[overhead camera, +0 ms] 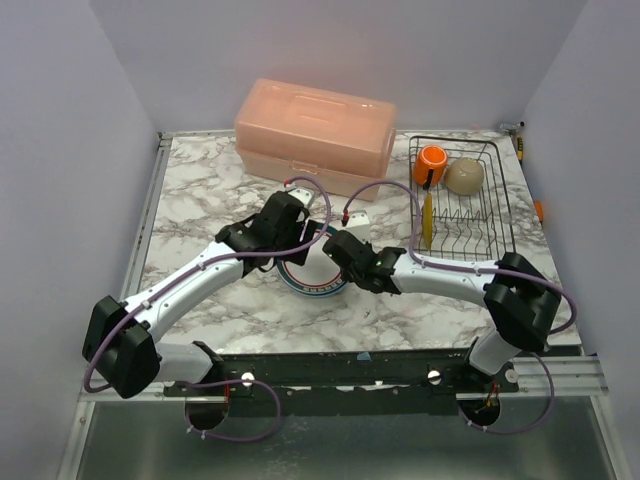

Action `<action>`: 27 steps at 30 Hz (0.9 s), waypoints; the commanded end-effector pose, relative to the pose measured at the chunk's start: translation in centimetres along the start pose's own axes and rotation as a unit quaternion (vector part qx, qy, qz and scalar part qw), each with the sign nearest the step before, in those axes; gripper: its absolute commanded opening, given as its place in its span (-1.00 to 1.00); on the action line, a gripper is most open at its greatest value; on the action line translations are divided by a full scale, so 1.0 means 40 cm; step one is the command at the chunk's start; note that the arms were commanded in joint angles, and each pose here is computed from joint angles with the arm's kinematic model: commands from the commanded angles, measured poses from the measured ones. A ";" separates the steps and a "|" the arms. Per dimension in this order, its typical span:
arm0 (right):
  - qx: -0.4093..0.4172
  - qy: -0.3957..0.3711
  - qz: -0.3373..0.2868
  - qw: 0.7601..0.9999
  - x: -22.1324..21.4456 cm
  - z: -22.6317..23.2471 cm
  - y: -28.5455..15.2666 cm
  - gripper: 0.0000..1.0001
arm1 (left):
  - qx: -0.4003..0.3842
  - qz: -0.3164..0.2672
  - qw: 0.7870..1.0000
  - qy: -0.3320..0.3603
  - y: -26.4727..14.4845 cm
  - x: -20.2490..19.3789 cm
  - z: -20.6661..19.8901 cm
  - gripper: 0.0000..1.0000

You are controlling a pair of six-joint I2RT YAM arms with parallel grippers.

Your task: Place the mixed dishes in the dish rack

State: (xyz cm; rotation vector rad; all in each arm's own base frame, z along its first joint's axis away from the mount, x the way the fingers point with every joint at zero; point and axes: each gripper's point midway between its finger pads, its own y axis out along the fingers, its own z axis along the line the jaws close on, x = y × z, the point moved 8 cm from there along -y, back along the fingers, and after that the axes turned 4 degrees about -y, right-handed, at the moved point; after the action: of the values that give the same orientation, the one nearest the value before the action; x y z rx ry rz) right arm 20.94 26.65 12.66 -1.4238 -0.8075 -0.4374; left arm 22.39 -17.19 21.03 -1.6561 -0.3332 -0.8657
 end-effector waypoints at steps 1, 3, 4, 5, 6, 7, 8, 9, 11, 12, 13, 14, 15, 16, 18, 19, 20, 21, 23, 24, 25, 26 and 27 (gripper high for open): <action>-0.044 0.001 -0.029 0.999 0.024 -0.007 0.014 -0.30 | 0.018 0.013 1.000 0.005 0.009 0.013 0.006 0.43; -0.057 -0.003 -0.030 0.998 0.018 -0.012 0.023 -0.35 | 0.022 0.028 0.999 -0.011 0.020 0.012 0.017 0.43; -0.062 -0.006 -0.030 0.998 0.014 -0.014 0.027 -0.40 | 0.021 0.033 0.999 -0.023 0.025 0.014 0.023 0.43; -0.066 -0.008 -0.029 0.997 0.008 -0.015 0.033 -0.43 | 0.017 0.038 0.998 -0.038 0.029 0.016 0.032 0.44; -0.069 -0.010 -0.028 0.997 0.003 -0.016 0.038 -0.47 | 0.010 0.041 0.998 -0.052 0.032 0.020 0.039 0.44; -0.069 -0.012 -0.025 0.997 -0.003 -0.016 0.043 -0.50 | 0.007 0.043 0.997 -0.064 0.033 0.023 0.048 0.44; -0.070 -0.012 -0.021 0.997 -0.011 -0.016 0.048 -0.52 | 0.005 0.044 0.996 -0.073 0.035 0.025 0.055 0.44; -0.069 -0.014 -0.017 0.997 -0.019 -0.016 0.052 -0.54 | 0.005 0.045 0.996 -0.077 0.036 0.025 0.058 0.43; -0.070 -0.014 -0.011 0.997 -0.031 -0.017 0.059 -0.60 | 0.011 0.049 0.996 -0.077 0.040 0.020 0.062 0.43; -0.071 -0.014 -0.009 0.997 -0.037 -0.019 0.061 -0.62 | 0.012 0.053 0.996 -0.076 0.043 0.017 0.062 0.43; -0.072 -0.013 -0.007 0.997 -0.042 -0.020 0.063 -0.64 | 0.012 0.059 0.995 -0.076 0.049 0.014 0.062 0.41; -0.071 -0.013 -0.006 0.997 -0.047 -0.021 0.064 -0.65 | 0.010 0.066 0.995 -0.075 0.054 0.010 0.060 0.38; -0.071 -0.013 -0.005 0.997 -0.051 -0.022 0.065 -0.67 | 0.010 0.073 0.995 -0.074 0.060 0.008 0.058 0.36; -0.071 -0.011 -0.005 0.997 -0.053 -0.022 0.067 -0.69 | 0.012 0.080 0.994 -0.073 0.066 0.006 0.058 0.33; -0.072 -0.013 0.000 0.997 -0.061 -0.024 0.070 -0.71 | 0.016 0.097 0.993 -0.072 0.079 0.000 0.059 0.21; -0.072 -0.012 0.000 0.997 -0.063 -0.024 0.070 -0.73 | 0.017 0.102 0.992 -0.070 0.084 0.000 0.058 0.16; -0.072 -0.013 0.002 0.997 -0.065 -0.024 0.071 -0.74 | 0.018 0.108 0.992 -0.068 0.088 -0.002 0.058 0.11; -0.073 -0.013 0.002 0.997 -0.067 -0.025 0.072 -0.76 | 0.021 0.112 0.991 -0.067 0.090 -0.004 0.059 0.05; -0.072 -0.014 0.004 0.997 -0.069 -0.026 0.072 -0.77 | 0.034 0.115 0.991 -0.059 0.091 -0.005 0.066 -0.03; -0.073 -0.014 0.005 0.997 -0.070 -0.026 0.072 -0.77 | 0.047 0.113 0.991 -0.056 0.090 -0.003 0.073 -0.03; -0.072 -0.013 0.004 0.997 -0.070 -0.027 0.071 -0.77 | 0.060 0.111 0.991 -0.053 0.089 -0.004 0.080 -0.03; -0.073 -0.013 0.005 0.997 -0.073 -0.028 0.072 -0.77 | 0.069 0.107 0.991 -0.051 0.086 -0.002 0.085 -0.03; -0.073 -0.013 0.005 0.997 -0.072 -0.028 0.071 -0.77 | 0.075 0.105 0.990 -0.049 0.083 -0.002 0.089 -0.03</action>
State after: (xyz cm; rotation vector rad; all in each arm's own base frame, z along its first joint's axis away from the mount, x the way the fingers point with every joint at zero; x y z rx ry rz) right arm 22.22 26.99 11.14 -1.4636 -0.8241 -0.5440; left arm 25.42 -15.51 17.21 -1.6409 -0.2446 -0.5654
